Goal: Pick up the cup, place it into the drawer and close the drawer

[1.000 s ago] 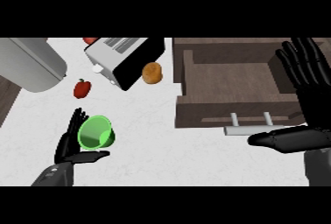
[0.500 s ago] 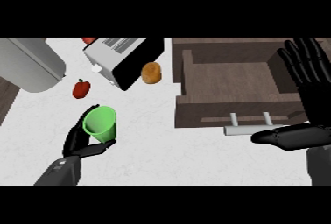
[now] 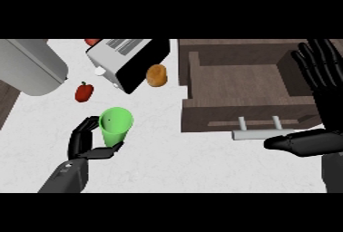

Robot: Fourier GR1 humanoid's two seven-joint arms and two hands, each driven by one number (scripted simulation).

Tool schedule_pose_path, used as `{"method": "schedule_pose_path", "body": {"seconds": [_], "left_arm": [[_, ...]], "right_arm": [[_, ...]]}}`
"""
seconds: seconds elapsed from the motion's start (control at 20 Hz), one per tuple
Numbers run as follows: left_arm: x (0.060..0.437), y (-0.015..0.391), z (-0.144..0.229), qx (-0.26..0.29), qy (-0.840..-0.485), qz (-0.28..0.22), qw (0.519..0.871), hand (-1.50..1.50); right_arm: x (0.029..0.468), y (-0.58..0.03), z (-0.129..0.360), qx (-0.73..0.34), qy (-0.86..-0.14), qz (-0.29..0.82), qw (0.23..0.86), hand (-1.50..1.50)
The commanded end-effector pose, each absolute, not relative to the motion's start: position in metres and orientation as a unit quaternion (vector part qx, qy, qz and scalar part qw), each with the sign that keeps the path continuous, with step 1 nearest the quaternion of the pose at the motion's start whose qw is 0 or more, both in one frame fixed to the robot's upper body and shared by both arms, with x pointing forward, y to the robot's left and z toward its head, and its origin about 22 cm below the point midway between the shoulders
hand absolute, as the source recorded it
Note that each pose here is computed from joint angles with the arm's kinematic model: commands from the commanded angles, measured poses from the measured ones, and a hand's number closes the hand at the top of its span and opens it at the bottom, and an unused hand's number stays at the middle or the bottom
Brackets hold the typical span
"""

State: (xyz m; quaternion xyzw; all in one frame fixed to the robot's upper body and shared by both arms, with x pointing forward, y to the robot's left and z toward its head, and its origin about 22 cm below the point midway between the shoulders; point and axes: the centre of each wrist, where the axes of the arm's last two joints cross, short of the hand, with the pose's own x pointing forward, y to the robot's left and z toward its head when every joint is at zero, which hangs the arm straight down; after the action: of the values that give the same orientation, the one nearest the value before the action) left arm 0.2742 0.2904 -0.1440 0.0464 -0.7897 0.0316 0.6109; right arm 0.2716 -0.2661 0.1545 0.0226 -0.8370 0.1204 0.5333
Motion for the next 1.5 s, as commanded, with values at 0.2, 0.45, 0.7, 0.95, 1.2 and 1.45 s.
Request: {"method": "schedule_pose_path", "body": {"seconds": [0.2, 0.45, 0.7, 0.95, 1.2, 1.45], "left_arm": [[0.291, 0.288, -0.132, 0.093, -0.845, 0.104, 0.517, 1.5], [0.321, 0.274, -0.107, -0.036, -0.864, 0.091, 0.493, 1.5], [0.368, 0.222, -0.06, -0.078, -0.878, 0.019, 0.473, 1.5], [0.396, 0.198, -0.005, -0.09, -0.882, -0.009, 0.462, 1.5], [0.414, 0.146, 0.062, -0.124, -0.879, -0.035, 0.458, 1.5], [0.414, 0.105, 0.107, -0.116, -0.877, -0.051, 0.464, 1.5]], "right_arm": [[0.275, -0.272, 0.144, 0.026, -0.835, 0.111, 0.538, -1.5], [0.273, -0.275, 0.156, 0.019, -0.838, 0.116, 0.533, -1.5], [0.275, -0.265, 0.148, 0.015, -0.833, 0.109, 0.543, -1.5], [0.266, -0.275, 0.134, 0.002, -0.832, 0.109, 0.545, -1.5], [0.266, -0.275, 0.141, -0.005, -0.828, 0.112, 0.55, -1.5], [0.267, -0.276, 0.141, -0.002, -0.834, 0.102, 0.542, -1.5]]}}
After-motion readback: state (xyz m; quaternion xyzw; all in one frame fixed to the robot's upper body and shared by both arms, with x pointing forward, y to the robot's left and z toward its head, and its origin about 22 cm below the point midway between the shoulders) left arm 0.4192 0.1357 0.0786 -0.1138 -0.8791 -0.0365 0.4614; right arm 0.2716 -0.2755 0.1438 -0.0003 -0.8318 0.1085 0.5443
